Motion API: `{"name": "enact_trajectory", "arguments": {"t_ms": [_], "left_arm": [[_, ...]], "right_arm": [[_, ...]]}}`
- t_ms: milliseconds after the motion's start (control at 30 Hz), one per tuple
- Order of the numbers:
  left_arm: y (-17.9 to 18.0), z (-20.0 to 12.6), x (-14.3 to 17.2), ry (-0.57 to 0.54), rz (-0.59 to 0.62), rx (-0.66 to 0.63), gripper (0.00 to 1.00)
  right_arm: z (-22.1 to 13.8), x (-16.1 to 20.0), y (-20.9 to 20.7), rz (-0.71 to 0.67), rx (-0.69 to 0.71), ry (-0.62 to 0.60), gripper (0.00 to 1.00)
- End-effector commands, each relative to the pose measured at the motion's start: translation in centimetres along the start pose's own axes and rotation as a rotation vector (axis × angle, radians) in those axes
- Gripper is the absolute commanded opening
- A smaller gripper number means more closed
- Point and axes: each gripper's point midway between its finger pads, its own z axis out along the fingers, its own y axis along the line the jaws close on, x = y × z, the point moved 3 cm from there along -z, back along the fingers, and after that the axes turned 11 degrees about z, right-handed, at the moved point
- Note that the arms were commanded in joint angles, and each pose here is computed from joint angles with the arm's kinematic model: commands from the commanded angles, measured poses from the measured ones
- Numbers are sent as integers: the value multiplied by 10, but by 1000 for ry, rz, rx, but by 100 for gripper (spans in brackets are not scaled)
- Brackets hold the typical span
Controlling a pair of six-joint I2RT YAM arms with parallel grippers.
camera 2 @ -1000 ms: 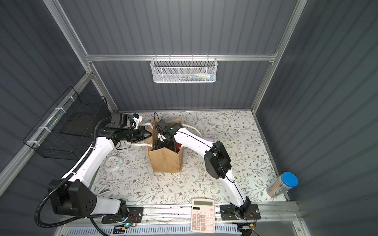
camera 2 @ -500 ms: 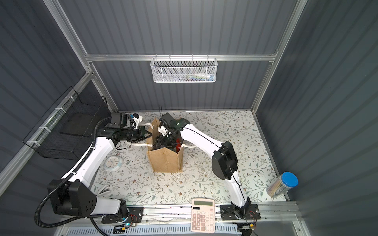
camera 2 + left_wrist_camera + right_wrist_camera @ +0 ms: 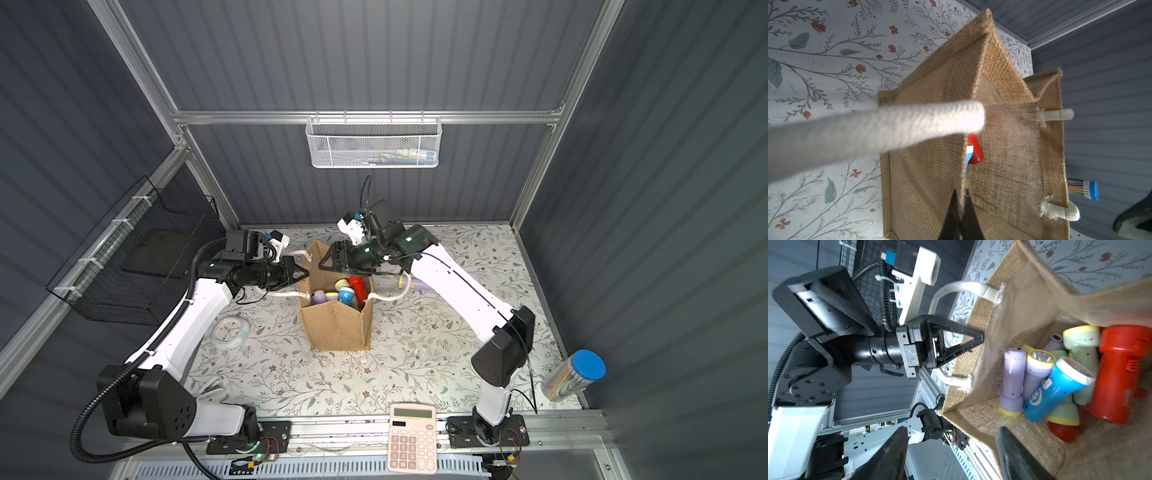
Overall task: Put the flashlights into the tote bags
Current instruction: Place the flashlight in the canvas bag, then pick up the flashlight from the center of the board.
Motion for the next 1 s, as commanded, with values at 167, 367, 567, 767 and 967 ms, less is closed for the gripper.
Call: {"name": "enact_trajectory", "arguments": {"t_ms": [167,367,567,767,967], "left_arm": [[-10,-10,-12,-57,33,31,0],[-10,-10,-11,-55,32,31,0],[-10,-9,-12,-54,29,32,0],[-9,-9,-12,-54,29,26,0],[-6,-7,-11,-47,25,19,0]], "right_arm": [[-55,-18,-7,91,-131,-141,71],[-95,-29,-45,245,-149,-310,72],[-120,-24,-144,670,-70,-485,71],[-132,-12,-204,859,12,-600,70],[-151,3,-262,998,306,-740,69]]}}
